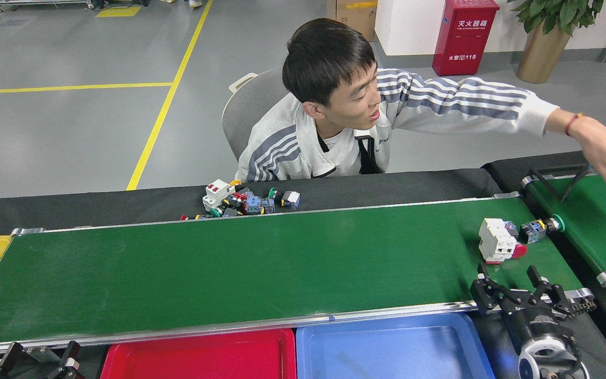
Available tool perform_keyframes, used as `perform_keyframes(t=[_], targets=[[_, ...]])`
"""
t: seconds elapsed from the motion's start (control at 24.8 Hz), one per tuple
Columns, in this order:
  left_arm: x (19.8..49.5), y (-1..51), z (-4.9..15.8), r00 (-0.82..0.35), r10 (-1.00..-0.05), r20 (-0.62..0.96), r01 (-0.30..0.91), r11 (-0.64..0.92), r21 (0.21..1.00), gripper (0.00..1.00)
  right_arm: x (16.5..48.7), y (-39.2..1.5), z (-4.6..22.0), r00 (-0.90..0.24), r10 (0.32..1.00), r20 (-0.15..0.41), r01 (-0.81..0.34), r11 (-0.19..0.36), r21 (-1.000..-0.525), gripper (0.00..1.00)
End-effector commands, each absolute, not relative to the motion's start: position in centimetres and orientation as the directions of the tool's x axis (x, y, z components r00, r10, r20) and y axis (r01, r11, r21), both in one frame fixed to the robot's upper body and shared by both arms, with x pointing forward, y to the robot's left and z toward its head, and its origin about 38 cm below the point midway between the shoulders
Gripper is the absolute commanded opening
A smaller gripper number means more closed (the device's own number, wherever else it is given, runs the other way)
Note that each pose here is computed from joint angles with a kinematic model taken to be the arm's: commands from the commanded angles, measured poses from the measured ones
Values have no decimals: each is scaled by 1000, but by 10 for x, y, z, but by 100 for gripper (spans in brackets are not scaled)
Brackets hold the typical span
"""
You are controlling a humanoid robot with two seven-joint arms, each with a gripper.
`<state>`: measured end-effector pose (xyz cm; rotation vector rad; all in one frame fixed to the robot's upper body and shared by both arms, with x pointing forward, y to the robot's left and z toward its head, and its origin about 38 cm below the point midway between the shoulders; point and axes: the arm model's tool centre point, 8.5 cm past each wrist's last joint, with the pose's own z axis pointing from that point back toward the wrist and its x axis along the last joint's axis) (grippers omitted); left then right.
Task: Pick switch part from conveyor to tray
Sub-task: 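Grasp the white switch module on the belt with the right gripper, then lower the white module into the blue tray and open the right gripper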
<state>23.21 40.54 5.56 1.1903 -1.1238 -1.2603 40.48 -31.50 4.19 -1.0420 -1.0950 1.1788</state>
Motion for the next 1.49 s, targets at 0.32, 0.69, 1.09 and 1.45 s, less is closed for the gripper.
perform_keyframes(t=[0.32,0.69,1.09,1.45], targets=[[235,406,63,6,-999,-53,53,-53,997,100,450,-279,52,-27,996,90,-176,84,-981,33],[232,409,62,16,-998,-54,60,-53,997,100,447,-269,69,-99,991,92,-128,79,-989,0],[230,410,61,20,-998,-53,63,-52,997,100,314,-212,83,-584,804,114,-64,95,-993,68],[231,411,60,21,-998,-51,65,-50,997,100,299,-211,62,-337,924,182,-124,148,-981,92]])
